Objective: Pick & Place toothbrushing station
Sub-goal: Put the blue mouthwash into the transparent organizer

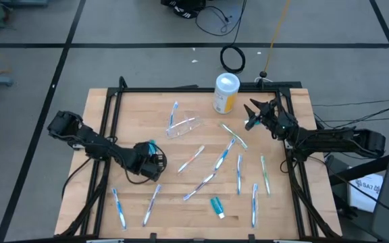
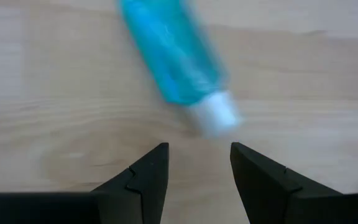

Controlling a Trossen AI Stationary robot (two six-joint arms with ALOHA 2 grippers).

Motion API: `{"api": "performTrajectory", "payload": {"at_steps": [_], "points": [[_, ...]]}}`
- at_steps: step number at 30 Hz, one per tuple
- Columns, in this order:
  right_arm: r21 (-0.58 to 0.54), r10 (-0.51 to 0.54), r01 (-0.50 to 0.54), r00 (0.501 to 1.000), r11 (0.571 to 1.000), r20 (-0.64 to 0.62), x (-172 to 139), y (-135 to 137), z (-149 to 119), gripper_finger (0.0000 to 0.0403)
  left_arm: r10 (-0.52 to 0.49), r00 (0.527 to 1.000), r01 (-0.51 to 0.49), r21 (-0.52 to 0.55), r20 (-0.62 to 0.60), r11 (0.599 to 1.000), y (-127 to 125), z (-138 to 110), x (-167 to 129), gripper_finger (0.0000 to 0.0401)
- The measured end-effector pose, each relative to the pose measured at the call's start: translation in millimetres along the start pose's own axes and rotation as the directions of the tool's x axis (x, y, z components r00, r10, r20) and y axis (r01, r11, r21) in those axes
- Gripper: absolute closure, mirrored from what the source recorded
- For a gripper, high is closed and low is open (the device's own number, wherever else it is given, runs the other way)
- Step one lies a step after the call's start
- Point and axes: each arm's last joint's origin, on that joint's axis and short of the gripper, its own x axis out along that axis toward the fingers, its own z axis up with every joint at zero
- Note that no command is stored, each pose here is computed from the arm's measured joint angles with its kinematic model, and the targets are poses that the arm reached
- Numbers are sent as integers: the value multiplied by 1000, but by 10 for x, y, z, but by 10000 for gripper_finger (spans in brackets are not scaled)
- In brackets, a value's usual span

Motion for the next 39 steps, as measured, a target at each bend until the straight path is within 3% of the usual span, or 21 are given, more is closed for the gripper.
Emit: {"api": "performTrajectory", "payload": {"at_steps": [4,19,25,31,39], "points": [[29,2,-1,1000,1000,-24,0,2,-24,232,-88,995,90,-32,40,995,-62,16,-43,224],[28,3,-2,998,1000,-55,-2,3,-56,235,-34,998,43,-155,61,987,-127,269,82,224],[27,3,-2,998,1000,-55,-2,3,-56,235,8,1000,-12,-229,-19,973,-138,357,133,224],[27,4,-2,998,1000,-55,-2,4,-56,234,32,998,-53,-367,-63,929,-136,402,159,224],[27,4,-2,998,1000,-55,-2,4,-56,237,140,979,-186,-386,-145,904,-48,418,162,224]]}}
